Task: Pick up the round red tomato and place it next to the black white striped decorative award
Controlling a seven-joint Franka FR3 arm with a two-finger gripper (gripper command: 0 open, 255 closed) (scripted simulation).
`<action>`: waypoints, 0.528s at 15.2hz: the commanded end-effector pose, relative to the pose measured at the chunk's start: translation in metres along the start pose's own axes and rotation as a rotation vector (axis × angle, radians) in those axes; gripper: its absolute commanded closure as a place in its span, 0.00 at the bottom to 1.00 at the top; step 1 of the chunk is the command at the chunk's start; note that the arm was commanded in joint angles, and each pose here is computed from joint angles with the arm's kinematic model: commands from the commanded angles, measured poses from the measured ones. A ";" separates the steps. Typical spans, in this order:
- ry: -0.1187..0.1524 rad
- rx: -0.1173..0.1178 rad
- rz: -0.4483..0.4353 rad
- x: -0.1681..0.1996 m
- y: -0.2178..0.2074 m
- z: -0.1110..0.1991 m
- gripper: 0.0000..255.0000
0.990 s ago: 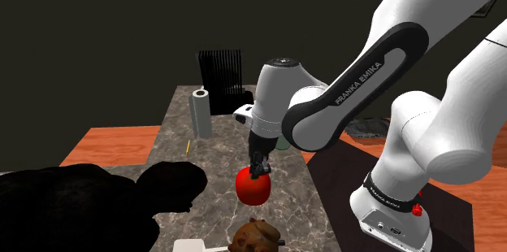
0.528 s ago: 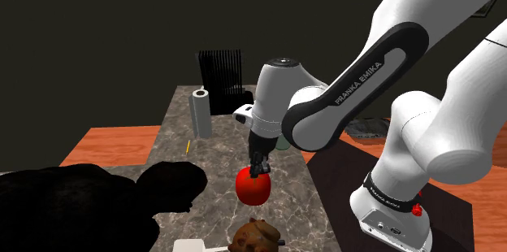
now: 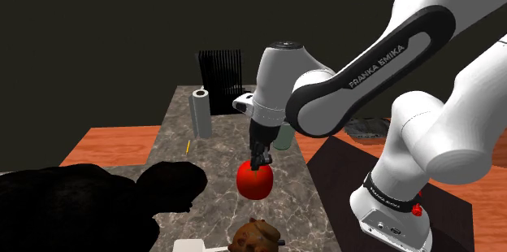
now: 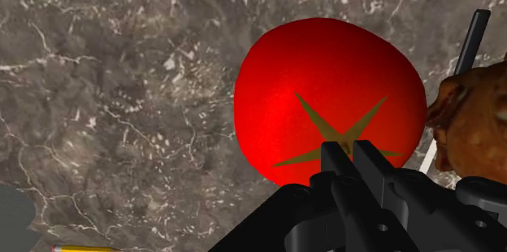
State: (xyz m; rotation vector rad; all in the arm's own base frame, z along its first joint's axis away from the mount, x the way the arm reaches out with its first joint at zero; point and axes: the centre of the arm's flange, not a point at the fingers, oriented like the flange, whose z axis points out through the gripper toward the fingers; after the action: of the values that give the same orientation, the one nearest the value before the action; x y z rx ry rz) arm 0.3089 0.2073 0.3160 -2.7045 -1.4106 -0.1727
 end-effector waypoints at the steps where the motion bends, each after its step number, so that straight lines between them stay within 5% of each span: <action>1: -0.001 0.000 0.000 0.002 0.000 -0.011 1.00; 8: -0.001 0.000 0.000 0.007 -0.001 -0.048 1.00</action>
State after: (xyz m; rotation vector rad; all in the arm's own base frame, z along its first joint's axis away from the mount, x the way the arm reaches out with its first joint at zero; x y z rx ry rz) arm 0.3095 0.2084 0.3580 -2.7044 -1.4108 -0.1724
